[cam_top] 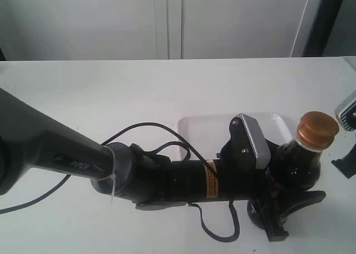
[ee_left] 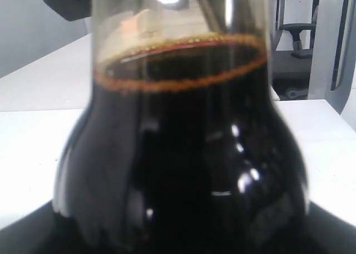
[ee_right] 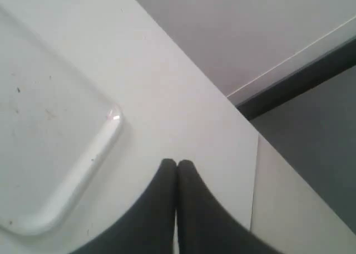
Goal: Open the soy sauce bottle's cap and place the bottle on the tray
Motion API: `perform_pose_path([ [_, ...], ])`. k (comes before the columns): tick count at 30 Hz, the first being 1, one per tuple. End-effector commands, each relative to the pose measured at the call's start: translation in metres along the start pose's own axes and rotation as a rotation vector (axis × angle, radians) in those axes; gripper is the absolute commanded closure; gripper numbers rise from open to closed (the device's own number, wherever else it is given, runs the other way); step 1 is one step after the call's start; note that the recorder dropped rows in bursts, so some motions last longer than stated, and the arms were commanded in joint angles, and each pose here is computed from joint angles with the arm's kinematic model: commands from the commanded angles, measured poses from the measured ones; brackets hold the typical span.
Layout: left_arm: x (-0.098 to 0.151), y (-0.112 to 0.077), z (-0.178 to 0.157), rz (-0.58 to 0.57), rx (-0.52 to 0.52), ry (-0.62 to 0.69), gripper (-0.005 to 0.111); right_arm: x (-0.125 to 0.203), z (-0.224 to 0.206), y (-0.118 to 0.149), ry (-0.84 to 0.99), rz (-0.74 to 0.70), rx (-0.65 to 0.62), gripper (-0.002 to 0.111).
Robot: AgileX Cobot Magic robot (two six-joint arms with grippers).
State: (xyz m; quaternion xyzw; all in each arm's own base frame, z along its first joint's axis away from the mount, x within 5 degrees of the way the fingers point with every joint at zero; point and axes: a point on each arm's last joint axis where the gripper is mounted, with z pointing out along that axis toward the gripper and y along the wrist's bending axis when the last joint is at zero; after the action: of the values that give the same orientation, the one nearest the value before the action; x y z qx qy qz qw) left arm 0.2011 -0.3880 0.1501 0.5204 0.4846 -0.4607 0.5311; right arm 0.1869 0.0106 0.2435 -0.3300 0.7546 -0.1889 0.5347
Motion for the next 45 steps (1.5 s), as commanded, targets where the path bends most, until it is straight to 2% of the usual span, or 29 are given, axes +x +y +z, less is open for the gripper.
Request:
perform_pose_path([
  [1, -0.002, -0.004, 0.002, 0.014, 0.027, -0.01, 0.107, -0.008, -0.005, 0.0, 0.047, -0.063, -0.065, 0.108],
  [4, -0.002, -0.004, 0.002, 0.016, 0.027, -0.01, 0.107, -0.007, -0.007, 0.009, 0.085, -0.212, -0.142, 0.108],
  [5, -0.002, -0.004, 0.002, 0.016, 0.027, -0.01, 0.107, -0.009, -0.008, 0.012, 0.077, -0.22, -0.155, 0.108],
  [9, -0.002, -0.004, 0.002, 0.016, 0.027, -0.01, 0.107, -0.026, -0.008, 0.011, 0.001, -0.151, -0.149, 0.108],
  [14, -0.002, -0.003, 0.002, 0.012, 0.021, -0.012, 0.107, -0.029, -0.01, 0.005, 0.06, -0.15, -0.166, 0.108],
  [18, -0.002, -0.003, 0.002, 0.014, 0.021, -0.012, 0.107, -0.041, -0.01, -0.004, 0.016, 0.096, -0.122, 0.108],
  [23, -0.002, -0.003, 0.002, 0.018, 0.021, -0.012, 0.107, -0.042, -0.008, -0.006, -0.072, 0.092, -0.073, 0.108],
  [25, -0.002, -0.003, 0.002, 0.02, 0.021, -0.012, 0.107, -0.041, -0.008, -0.009, -0.156, 0.204, -0.02, 0.108],
  [28, -0.002, -0.003, 0.002, 0.023, 0.021, -0.012, 0.107, -0.029, -0.006, -0.011, -0.191, 0.33, 0.053, 0.108],
  [33, -0.002, -0.003, 0.002, 0.025, 0.021, -0.012, 0.107, -0.009, -0.004, -0.003, -0.115, 0.267, 0.064, 0.108],
  [38, -0.002, -0.003, 0.002, 0.027, 0.018, -0.013, 0.107, 0.011, -0.006, 0.016, -0.069, 0.36, 0.025, 0.108],
  [43, -0.002, -0.003, 0.002, 0.035, 0.021, -0.012, 0.107, 0.018, -0.013, 0.024, -0.189, 0.392, 0.087, 0.108],
  [45, -0.002, -0.003, 0.002, 0.04, 0.021, -0.012, 0.107, 0.026, -0.012, 0.031, -0.124, 0.393, 0.05, 0.108],
])
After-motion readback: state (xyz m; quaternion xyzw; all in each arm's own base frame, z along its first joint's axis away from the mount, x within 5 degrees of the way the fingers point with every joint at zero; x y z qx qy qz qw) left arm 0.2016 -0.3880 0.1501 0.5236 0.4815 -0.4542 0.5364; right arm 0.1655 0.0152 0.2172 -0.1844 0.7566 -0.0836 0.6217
